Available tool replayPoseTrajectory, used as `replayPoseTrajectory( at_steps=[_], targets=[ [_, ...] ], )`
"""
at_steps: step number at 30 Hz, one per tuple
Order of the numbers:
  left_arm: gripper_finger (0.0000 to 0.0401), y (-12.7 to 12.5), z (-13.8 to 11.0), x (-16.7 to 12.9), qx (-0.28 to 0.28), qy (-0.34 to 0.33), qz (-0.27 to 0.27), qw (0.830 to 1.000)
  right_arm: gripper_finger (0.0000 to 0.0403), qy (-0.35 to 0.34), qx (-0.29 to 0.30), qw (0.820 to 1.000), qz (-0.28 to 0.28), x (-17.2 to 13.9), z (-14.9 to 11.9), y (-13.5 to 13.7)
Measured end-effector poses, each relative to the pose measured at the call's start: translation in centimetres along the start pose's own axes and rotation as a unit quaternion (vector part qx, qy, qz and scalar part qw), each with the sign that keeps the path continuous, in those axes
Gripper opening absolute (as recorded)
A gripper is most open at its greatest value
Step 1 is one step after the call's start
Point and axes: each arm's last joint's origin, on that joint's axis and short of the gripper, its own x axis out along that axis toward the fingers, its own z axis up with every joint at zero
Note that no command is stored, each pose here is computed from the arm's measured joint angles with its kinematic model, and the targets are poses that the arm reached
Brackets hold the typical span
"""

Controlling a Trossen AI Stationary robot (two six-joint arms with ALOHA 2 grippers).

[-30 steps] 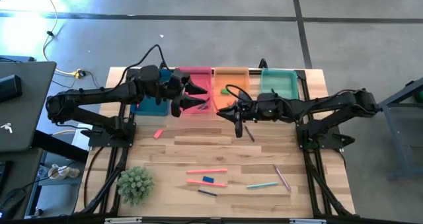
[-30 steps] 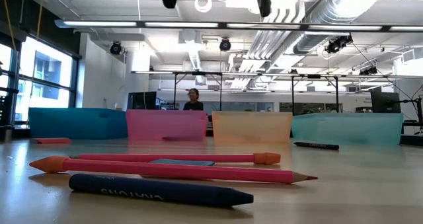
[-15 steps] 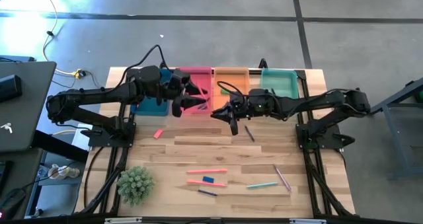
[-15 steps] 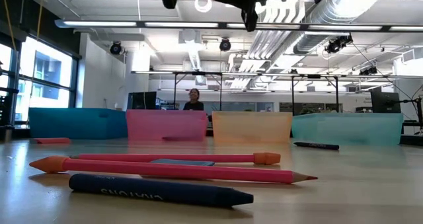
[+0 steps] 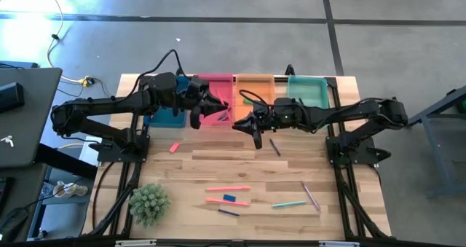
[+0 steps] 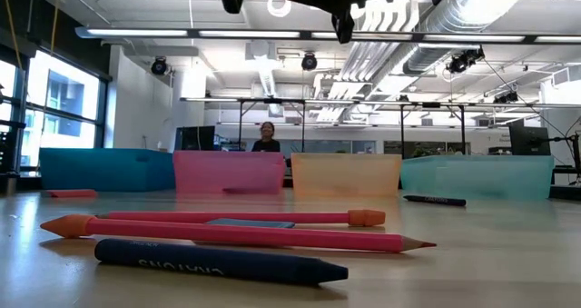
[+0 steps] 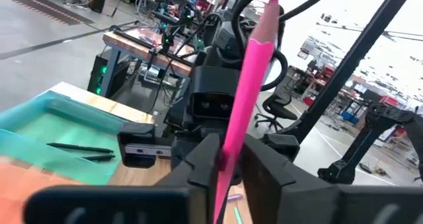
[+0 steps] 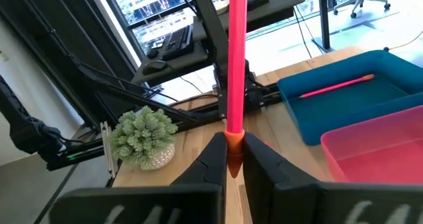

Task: Sort crayons/erasers/pens/pencils in bins
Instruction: Put the top pink pencil into the blue transparent bin

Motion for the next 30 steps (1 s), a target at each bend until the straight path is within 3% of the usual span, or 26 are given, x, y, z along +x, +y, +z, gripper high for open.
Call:
replayPoseTrajectory(
  at_steps=[6, 19, 24, 30],
  targets=[
    [0.001, 0.1, 0.0, 0.0, 0.007, -0.001, 0.006, 1.0, 0.0037, 0.0, 0.0, 1.0, 0.001, 0.0, 0.0, 0.0],
    [0.0013, 0.6, -1.0, -0.1, 0.016, 0.047, 0.038, 0.998, 0.0125, 0.008, 0.015, 0.999, -0.051, 0.0, -0.3, -0.4],
    [0.0013, 2.0, -2.0, -0.6, 0.0, 0.094, 0.118, 0.989, 0.0148, 0.047, 0.045, 0.995, -0.079, -0.2, -0.9, -1.6],
    [0.0013, 4.1, -3.1, -2.4, -0.01, 0.168, 0.241, 0.956, 0.0149, 0.073, 0.071, 0.989, -0.106, -0.6, -1.2, -3.1]
  ],
)
